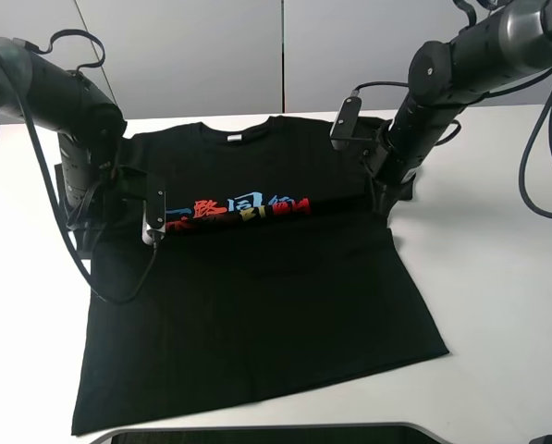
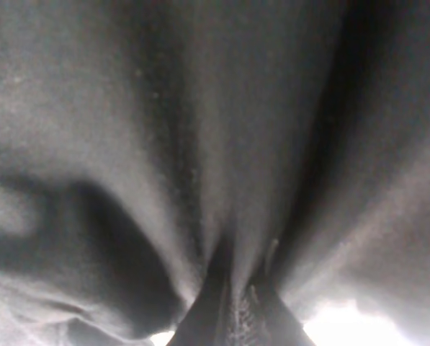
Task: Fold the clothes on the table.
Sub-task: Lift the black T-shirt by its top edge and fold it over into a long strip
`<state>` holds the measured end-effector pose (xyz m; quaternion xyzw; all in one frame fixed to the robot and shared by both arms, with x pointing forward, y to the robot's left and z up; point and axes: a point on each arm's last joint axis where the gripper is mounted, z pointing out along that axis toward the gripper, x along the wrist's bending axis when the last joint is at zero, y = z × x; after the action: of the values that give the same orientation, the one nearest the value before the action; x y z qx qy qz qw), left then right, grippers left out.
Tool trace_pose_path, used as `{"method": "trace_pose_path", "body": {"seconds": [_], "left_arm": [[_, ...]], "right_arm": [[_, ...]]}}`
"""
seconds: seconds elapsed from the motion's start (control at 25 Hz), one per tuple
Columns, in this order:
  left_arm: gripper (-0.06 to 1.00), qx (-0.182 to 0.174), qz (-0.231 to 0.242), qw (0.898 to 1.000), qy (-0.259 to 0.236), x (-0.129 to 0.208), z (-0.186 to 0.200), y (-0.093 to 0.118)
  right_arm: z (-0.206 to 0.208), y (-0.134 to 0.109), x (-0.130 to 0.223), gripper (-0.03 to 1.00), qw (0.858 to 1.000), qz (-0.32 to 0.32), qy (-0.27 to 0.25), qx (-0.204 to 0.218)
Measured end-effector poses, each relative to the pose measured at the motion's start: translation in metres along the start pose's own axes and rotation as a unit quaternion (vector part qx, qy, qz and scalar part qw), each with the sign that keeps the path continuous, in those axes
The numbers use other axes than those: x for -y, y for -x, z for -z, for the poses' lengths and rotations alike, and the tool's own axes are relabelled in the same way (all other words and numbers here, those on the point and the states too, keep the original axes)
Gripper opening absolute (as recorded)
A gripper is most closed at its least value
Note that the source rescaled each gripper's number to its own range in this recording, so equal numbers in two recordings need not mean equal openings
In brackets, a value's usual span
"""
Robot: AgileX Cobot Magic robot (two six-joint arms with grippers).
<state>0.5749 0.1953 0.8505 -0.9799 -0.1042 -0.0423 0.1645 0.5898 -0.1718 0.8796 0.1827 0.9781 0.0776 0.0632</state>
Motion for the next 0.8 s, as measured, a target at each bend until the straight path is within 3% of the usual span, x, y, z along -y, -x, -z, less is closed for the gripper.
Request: {"method": "trace_pose_path", "body": {"seconds": [0.16, 0.36, 0.44, 0.64, 0.8], "left_arm": [[0.00, -0.014, 0.029, 0.999, 0.032, -0.008, 0.008, -0.010], [0.00, -0.091, 0.052, 0.981, 0.166, -0.044, 0.042, -0.024], [0.00, -0.124, 0.066, 0.968, 0.206, -0.053, 0.071, -0.031], [0.00, -0.206, 0.131, 0.925, 0.292, -0.045, 0.153, -0.054], [0.00, -0.249, 0.143, 0.908, 0.304, -0.024, 0.201, -0.059]], "right_arm": [[0.015, 0.002, -0.003, 0.02, 1.000, 0.004, 0.014, 0.015], [0.047, 0.005, -0.007, 0.01, 0.998, 0.011, 0.039, 0.050], [0.059, 0.005, -0.008, 0.01, 0.997, 0.012, 0.048, 0.060], [0.102, 0.004, -0.010, 0.01, 0.991, 0.020, 0.080, 0.105], [0.142, 0.001, -0.007, 0.01, 0.981, 0.035, 0.098, 0.161]]}}
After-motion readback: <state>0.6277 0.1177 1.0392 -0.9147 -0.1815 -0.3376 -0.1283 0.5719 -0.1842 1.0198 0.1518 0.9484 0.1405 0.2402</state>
